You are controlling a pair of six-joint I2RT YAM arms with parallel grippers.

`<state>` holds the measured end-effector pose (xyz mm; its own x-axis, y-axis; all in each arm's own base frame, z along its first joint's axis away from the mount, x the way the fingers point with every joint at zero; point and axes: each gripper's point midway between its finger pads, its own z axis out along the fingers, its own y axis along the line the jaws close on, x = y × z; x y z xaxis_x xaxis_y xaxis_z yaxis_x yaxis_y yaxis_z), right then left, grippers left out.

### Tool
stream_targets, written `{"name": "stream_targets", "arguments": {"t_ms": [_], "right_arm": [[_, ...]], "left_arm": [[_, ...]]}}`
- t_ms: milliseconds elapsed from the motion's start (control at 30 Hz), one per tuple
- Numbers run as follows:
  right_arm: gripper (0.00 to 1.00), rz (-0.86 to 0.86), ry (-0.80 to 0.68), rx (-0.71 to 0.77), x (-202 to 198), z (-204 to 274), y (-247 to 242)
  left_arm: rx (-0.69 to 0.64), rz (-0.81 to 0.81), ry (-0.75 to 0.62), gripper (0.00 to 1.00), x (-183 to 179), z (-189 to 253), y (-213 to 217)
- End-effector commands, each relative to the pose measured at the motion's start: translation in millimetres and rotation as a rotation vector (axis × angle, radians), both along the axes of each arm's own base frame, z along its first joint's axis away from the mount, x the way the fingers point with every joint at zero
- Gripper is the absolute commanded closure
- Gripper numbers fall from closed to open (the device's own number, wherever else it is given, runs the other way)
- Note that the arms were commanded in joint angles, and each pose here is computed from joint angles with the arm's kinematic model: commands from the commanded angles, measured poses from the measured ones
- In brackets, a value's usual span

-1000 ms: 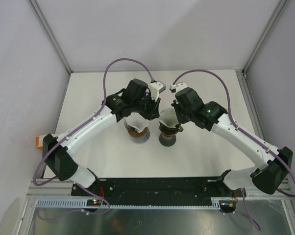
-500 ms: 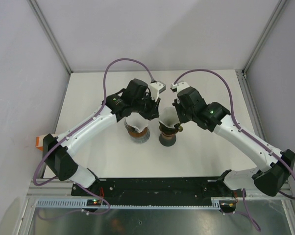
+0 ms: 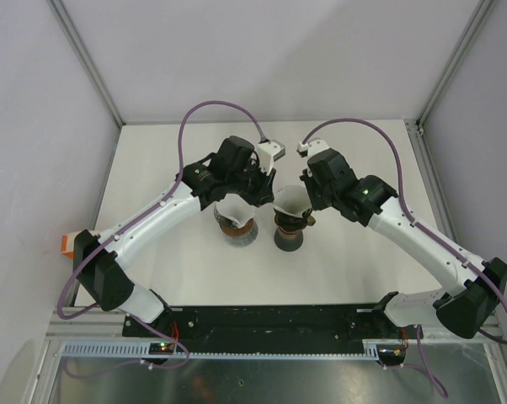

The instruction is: Place the coffee filter in the dripper

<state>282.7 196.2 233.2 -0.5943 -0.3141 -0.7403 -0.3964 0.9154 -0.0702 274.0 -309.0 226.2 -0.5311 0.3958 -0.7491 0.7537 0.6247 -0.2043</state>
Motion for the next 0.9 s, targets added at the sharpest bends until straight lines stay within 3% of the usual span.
{"name": "stream_targets", "arguments": {"t_ms": [0,167,400,667,867], "right_arm": [[0.9,0.003,0.002,-0.004,3.3,-5.2,2.2],[0.89,0.018,-0.006,0.019,2.3,-0.6,5.3],[0.84,0.057,-0.041,0.091,-1.1,16.6,14.2],[0.79,0.076,-0.069,0.125,-2.3,27.9,16.9],[0.67,0.075,-0.103,0.141,-1.4,38.3,14.0]], "left_arm": [[0.006,-0.033,-0.017,0.78,-4.1,0.0,1.3],[0.001,-0.032,-0.038,0.74,-2.1,7.3,1.1],[-0.036,-0.046,-0.064,0.54,-0.4,25.3,-4.1],[-0.061,-0.052,-0.097,0.45,2.2,41.8,-7.1],[-0.068,-0.054,-0.118,0.35,3.6,49.3,-6.9]]}}
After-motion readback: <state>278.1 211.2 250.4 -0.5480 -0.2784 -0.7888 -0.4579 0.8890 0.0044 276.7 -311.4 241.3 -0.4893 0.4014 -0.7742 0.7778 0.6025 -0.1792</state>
